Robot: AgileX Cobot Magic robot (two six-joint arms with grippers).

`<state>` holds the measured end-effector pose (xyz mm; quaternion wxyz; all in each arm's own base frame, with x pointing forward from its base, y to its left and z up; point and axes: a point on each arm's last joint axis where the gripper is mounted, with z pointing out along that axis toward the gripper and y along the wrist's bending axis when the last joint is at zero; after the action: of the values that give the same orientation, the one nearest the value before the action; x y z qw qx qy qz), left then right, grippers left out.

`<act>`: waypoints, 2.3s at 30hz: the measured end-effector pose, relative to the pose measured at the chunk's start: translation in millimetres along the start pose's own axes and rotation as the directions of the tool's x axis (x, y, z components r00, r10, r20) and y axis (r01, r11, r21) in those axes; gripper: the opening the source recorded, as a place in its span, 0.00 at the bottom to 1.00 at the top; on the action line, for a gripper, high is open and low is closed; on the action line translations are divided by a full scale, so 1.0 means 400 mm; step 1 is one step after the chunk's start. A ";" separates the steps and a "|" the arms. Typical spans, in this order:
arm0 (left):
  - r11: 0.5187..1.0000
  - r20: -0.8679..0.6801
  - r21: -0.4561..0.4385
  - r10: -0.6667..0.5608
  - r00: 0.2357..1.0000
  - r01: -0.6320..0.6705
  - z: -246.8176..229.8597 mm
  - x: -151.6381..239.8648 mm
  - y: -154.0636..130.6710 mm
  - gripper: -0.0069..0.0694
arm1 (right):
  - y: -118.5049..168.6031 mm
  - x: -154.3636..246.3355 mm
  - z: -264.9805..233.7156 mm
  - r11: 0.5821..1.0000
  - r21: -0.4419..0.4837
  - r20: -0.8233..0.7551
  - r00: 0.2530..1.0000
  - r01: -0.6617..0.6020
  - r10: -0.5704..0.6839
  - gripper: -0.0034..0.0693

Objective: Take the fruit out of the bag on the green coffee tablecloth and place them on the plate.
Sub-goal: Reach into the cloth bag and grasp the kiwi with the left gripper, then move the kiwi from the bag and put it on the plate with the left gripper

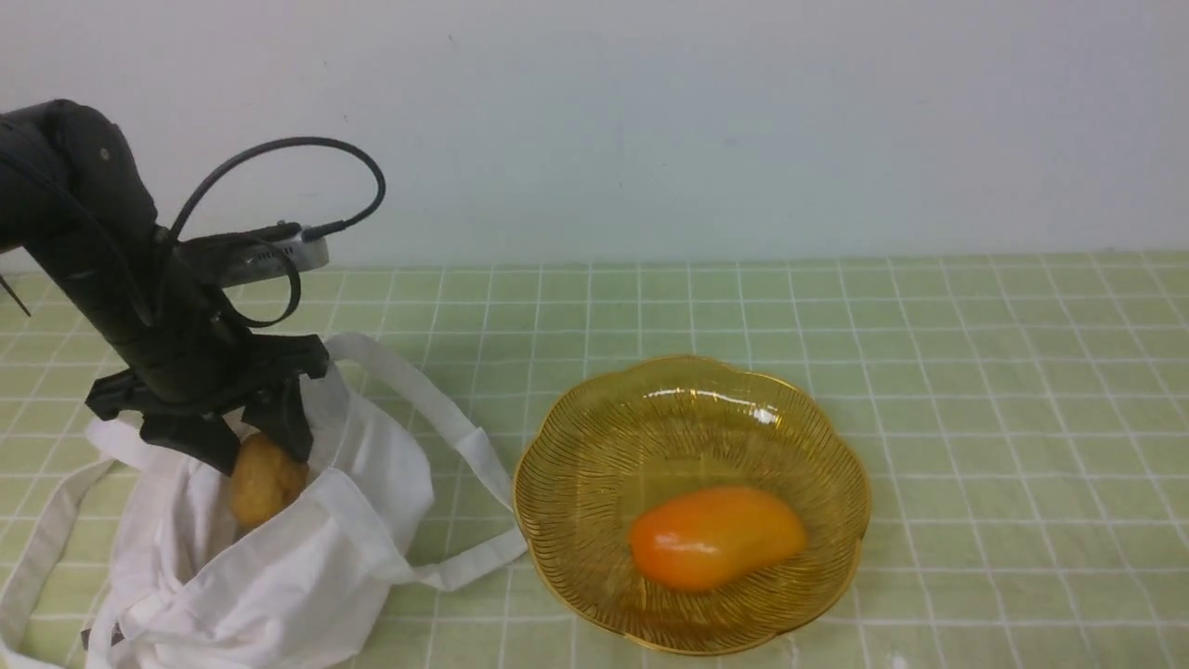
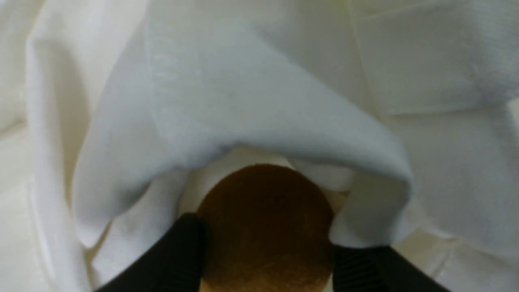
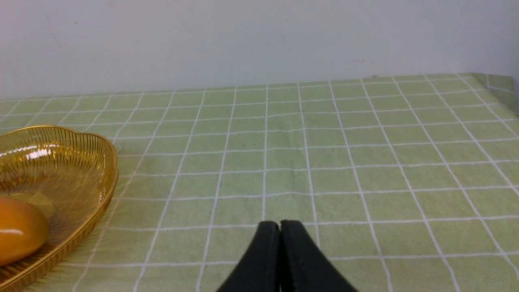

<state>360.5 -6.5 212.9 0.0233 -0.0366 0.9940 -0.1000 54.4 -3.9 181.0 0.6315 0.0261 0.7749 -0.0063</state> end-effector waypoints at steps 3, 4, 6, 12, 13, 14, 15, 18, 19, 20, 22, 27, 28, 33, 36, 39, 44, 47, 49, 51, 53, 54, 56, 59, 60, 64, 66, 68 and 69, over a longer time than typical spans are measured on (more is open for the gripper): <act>1.000 0.004 0.008 0.010 1.000 -0.010 0.013 -0.007 0.003 0.58 | 0.000 0.000 0.000 1.000 0.000 0.000 1.000 0.000 0.000 0.03; 1.000 0.010 0.007 0.009 1.000 -0.009 0.019 -0.011 0.004 0.58 | 0.000 0.000 0.000 1.000 0.000 0.000 1.000 0.000 0.000 0.03; 1.000 0.020 0.005 0.008 1.000 -0.008 0.030 -0.018 0.006 0.58 | 0.000 0.000 0.000 1.000 0.000 0.000 1.000 0.000 0.000 0.03; 1.000 0.021 0.003 0.016 1.000 -0.016 0.070 -0.034 0.014 0.59 | 0.000 0.000 0.000 1.000 0.000 0.000 1.000 0.000 0.000 0.03; 1.000 0.016 0.004 0.022 1.000 -0.022 0.077 -0.036 0.015 0.60 | 0.000 0.000 0.000 1.000 0.000 0.000 1.000 0.000 0.000 0.03; 1.000 0.012 0.005 0.025 1.000 -0.025 0.082 -0.036 0.016 0.61 | 0.000 0.000 0.000 1.000 0.000 0.000 1.000 0.000 0.000 0.03; 1.000 0.005 0.005 0.030 1.000 -0.030 0.086 -0.036 0.017 0.64 | 0.000 0.000 0.000 1.000 0.000 0.000 1.000 0.000 0.000 0.03; 0.999 -0.023 0.008 0.036 0.999 -0.036 0.088 -0.031 0.017 0.70 | 0.000 0.000 0.000 1.000 0.000 0.000 1.000 0.000 0.000 0.03; 0.999 -0.027 0.008 0.036 0.999 -0.036 0.088 -0.030 0.017 0.71 | 0.000 0.000 0.000 1.000 0.000 0.000 1.000 0.000 0.000 0.03; 0.999 -0.042 0.010 0.036 0.998 -0.036 0.088 -0.026 0.017 0.72 | 0.000 0.000 0.000 1.000 0.000 0.000 1.000 0.000 0.000 0.03; 0.999 -0.056 0.006 0.047 0.997 -0.046 0.089 -0.023 0.013 0.73 | 0.000 0.000 0.000 1.000 0.000 0.000 1.000 0.000 0.000 0.03; 0.988 -0.084 -0.066 0.134 0.987 -0.140 0.097 -0.016 -0.011 0.73 | 0.000 0.000 0.000 1.000 0.000 0.000 1.000 0.000 0.000 0.03; 0.986 -0.081 -0.077 0.145 0.986 -0.151 0.098 -0.016 -0.015 0.73 | 0.000 0.000 0.000 1.000 0.000 0.000 1.000 0.000 0.000 0.03; 0.980 -0.064 -0.097 0.169 0.983 -0.175 0.105 -0.022 -0.026 0.55 | 0.000 0.000 0.000 1.000 0.000 0.000 1.000 0.000 0.000 0.03; 0.981 -0.077 -0.093 0.166 0.983 -0.173 0.106 -0.019 -0.026 0.55 | 0.000 0.000 0.000 1.000 0.000 0.000 1.000 0.000 0.000 0.03; 0.981 -0.083 -0.090 0.165 0.983 -0.172 0.090 -0.012 -0.029 0.55 | 0.000 0.000 0.000 1.000 0.000 0.000 1.000 0.000 0.000 0.03; 0.980 -0.029 -0.091 0.176 0.984 -0.178 0.011 -0.006 -0.045 0.55 | 0.000 0.000 0.000 1.000 0.000 0.000 1.000 0.000 0.000 0.03; 0.978 0.034 -0.091 0.190 0.981 -0.186 -0.059 -0.001 -0.060 0.55 | 0.000 0.000 0.000 1.000 0.000 0.000 1.000 0.000 0.000 0.03; 0.979 0.059 -0.079 0.190 0.980 -0.186 -0.092 0.003 -0.069 0.55 | 0.000 0.000 0.000 1.000 0.000 0.000 1.000 0.000 0.000 0.03; 0.983 0.092 -0.037 0.185 0.978 -0.182 -0.122 0.008 -0.085 0.55 | 0.000 0.000 0.000 1.000 0.000 0.000 1.000 0.000 0.000 0.03; 0.977 0.136 0.016 0.210 0.968 -0.214 -0.154 0.021 -0.116 0.55 | 0.000 0.000 0.000 1.000 0.000 0.000 1.000 0.000 0.000 0.03; 0.968 0.152 0.039 0.238 0.959 -0.246 -0.165 0.030 -0.139 0.55 | 0.000 0.000 0.000 1.000 0.000 0.000 1.000 0.000 0.000 0.03; 0.947 0.175 0.080 0.294 0.940 -0.311 -0.180 0.049 -0.184 0.55 | 0.000 0.000 0.000 1.000 0.000 0.000 1.000 0.000 0.000 0.03; 0.890 0.196 0.133 0.407 0.892 -0.436 -0.189 0.088 -0.277 0.55 | 0.000 0.000 0.000 1.000 0.000 0.000 1.000 0.000 0.000 0.03; 0.869 0.195 0.148 0.442 0.875 -0.472 -0.185 0.101 -0.306 0.55 | 0.000 0.000 0.000 1.000 0.000 0.000 1.000 0.000 0.000 0.03; 0.790 0.203 0.199 0.546 0.813 -0.580 -0.169 0.147 -0.406 0.55 | 0.000 0.000 0.000 1.000 0.000 0.000 1.000 0.000 0.000 0.03; 0.754 0.218 0.215 0.583 0.783 -0.621 -0.163 0.170 -0.451 0.55 | 0.000 0.000 0.000 1.000 0.000 0.000 1.000 0.000 0.000 0.03; 0.725 0.242 0.223 0.607 0.757 -0.652 -0.159 0.188 -0.487 0.55 | 0.000 0.000 0.000 1.000 0.000 0.000 1.000 0.000 0.000 0.03; 0.705 0.254 0.225 0.624 0.739 -0.672 -0.157 0.202 -0.510 0.55 | 0.000 0.000 0.000 1.000 0.000 0.000 1.000 0.000 0.000 0.03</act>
<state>290.6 -200.0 312.0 0.1416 0.3120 0.9102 -0.2327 54.4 -3.9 181.0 0.6315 0.0261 0.7749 -0.0063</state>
